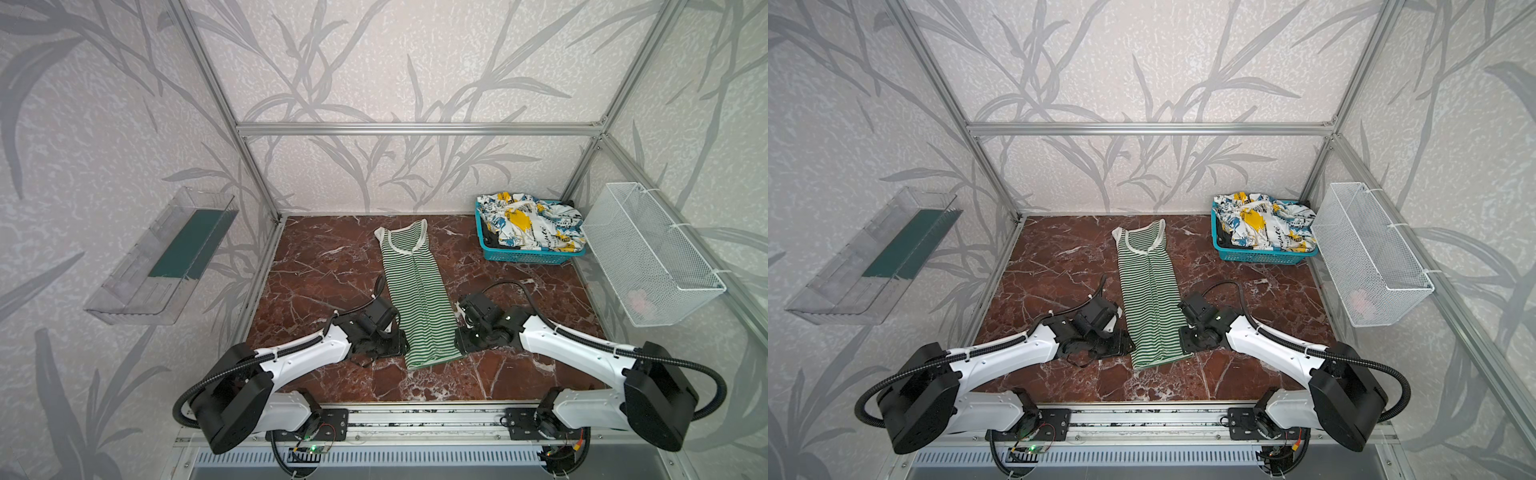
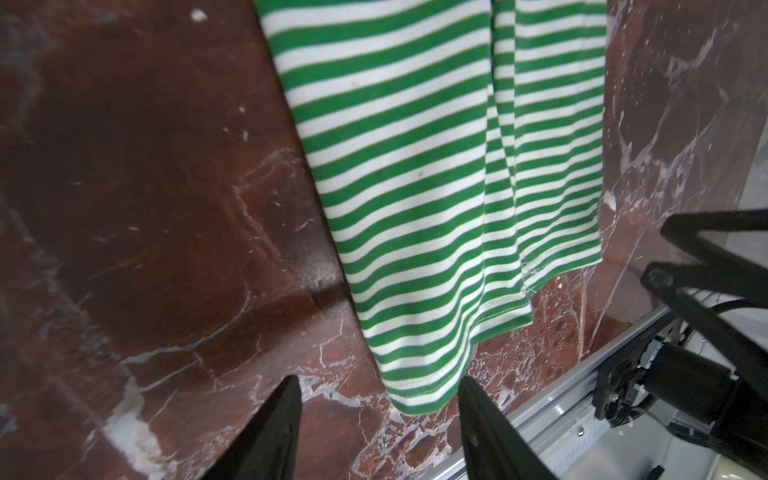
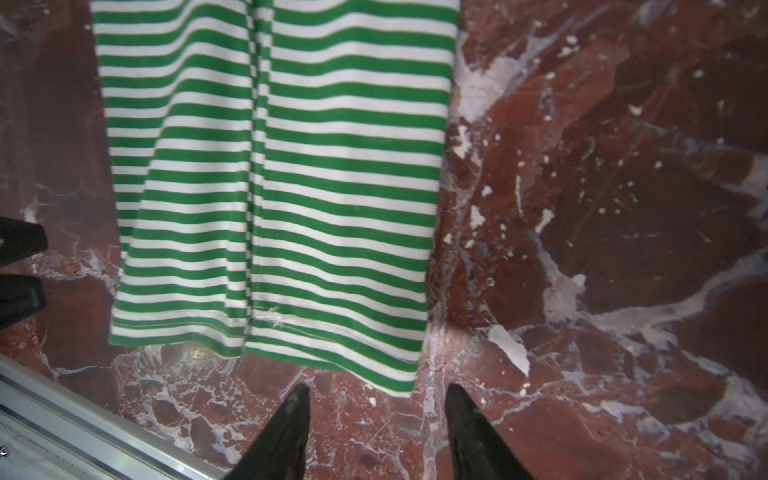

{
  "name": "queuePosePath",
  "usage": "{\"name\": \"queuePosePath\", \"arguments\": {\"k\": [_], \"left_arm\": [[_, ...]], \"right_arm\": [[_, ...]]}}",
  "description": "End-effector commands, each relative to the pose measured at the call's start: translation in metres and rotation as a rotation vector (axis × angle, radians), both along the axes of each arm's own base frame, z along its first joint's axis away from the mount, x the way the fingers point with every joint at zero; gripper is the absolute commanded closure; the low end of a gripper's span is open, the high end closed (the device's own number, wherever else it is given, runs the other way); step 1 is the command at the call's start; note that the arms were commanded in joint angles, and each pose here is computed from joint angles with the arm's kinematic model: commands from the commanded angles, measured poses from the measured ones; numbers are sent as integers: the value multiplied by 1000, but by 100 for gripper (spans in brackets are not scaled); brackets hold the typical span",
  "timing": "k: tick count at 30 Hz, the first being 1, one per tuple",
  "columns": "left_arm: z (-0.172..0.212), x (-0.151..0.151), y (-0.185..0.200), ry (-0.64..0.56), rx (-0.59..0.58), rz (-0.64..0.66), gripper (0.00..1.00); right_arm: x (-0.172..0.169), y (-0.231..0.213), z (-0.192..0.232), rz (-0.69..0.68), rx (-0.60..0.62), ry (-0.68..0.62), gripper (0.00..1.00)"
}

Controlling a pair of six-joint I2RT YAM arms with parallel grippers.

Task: Fold and stack the mixed laundry pile
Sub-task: 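Pinch the near-end corners with both grippers and lift them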

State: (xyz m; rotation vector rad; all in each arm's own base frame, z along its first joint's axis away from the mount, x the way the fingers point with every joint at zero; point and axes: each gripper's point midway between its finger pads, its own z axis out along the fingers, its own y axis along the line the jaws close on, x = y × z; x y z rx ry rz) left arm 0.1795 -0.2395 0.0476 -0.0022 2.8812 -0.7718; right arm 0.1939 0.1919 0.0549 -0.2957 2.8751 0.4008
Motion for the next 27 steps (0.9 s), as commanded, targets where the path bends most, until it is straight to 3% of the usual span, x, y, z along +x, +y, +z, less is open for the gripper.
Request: {"name": "queuePosePath", "arguments": {"k": [1, 6, 16, 27], "left_arm": [[-10, -1, -8, 2, -3, 49, 43], [-27, -13, -14, 32, 39, 54, 47], [-52, -31, -3, 96, 134, 84, 63], [-52, -46, 2, 117, 138, 64, 60]], "right_arm": [[-7, 0, -5, -1, 55, 53, 46], [-12, 6, -16, 8, 126, 109, 46], [-8, -3, -46, -48, 112, 160, 48], [-15, -5, -56, -53, 107, 211, 54]]}}
